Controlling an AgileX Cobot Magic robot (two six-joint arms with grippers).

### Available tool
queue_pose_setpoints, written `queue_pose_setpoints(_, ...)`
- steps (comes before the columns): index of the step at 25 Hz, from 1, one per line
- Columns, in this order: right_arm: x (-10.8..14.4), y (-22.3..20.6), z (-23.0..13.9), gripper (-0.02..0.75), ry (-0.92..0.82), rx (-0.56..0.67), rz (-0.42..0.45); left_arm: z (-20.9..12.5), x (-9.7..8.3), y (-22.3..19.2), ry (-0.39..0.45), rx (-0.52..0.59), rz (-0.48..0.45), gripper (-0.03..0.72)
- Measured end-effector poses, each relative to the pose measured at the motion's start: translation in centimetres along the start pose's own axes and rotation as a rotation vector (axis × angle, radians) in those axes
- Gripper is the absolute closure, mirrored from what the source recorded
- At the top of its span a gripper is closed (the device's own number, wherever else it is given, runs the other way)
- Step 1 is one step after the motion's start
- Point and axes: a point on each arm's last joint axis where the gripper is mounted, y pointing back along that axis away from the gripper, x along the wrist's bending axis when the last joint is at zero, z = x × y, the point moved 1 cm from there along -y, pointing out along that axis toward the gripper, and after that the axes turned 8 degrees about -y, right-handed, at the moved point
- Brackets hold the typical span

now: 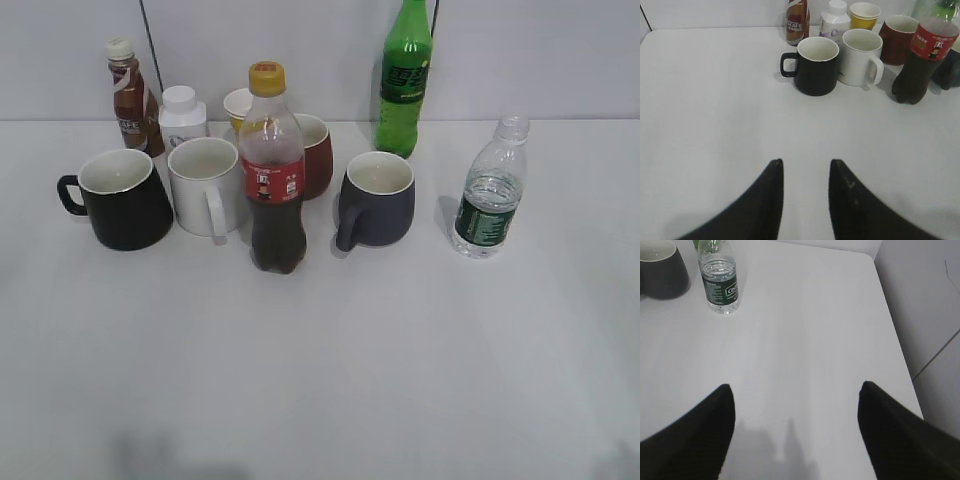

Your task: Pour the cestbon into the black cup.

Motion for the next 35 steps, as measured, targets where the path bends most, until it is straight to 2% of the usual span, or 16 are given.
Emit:
queue_pose_setpoints(23,0.0,0.0,0.0,0.148,-0.001,0.000,-0.001,0.5,0.1,0.0,0.002,-0.008,0.001,0.447)
queue_pose_setpoints(25,0.0,0.0,0.0,0.148,-0.001,0.000,-0.001,1.6,0.2,-0.1,0.005,-0.073,0.009,0.447)
queue_pose_setpoints(28,0.0,0.0,0.0,0.148,0.000,0.000,-0.001,4.3,0.9,-0.3,-0.005,-0.282,0.062,0.447)
queue_pose_setpoints(31,0.0,0.0,0.0,0.148,0.000,0.000,-0.001,6.8,1.7,-1.3,-0.060,-0.479,0.146,0.447)
queue_pose_setpoints(35,0.0,0.0,0.0,0.148,0.000,0.000,-0.001,8.9,2.3,-4.7,-0.082,-0.625,0.172,0.447)
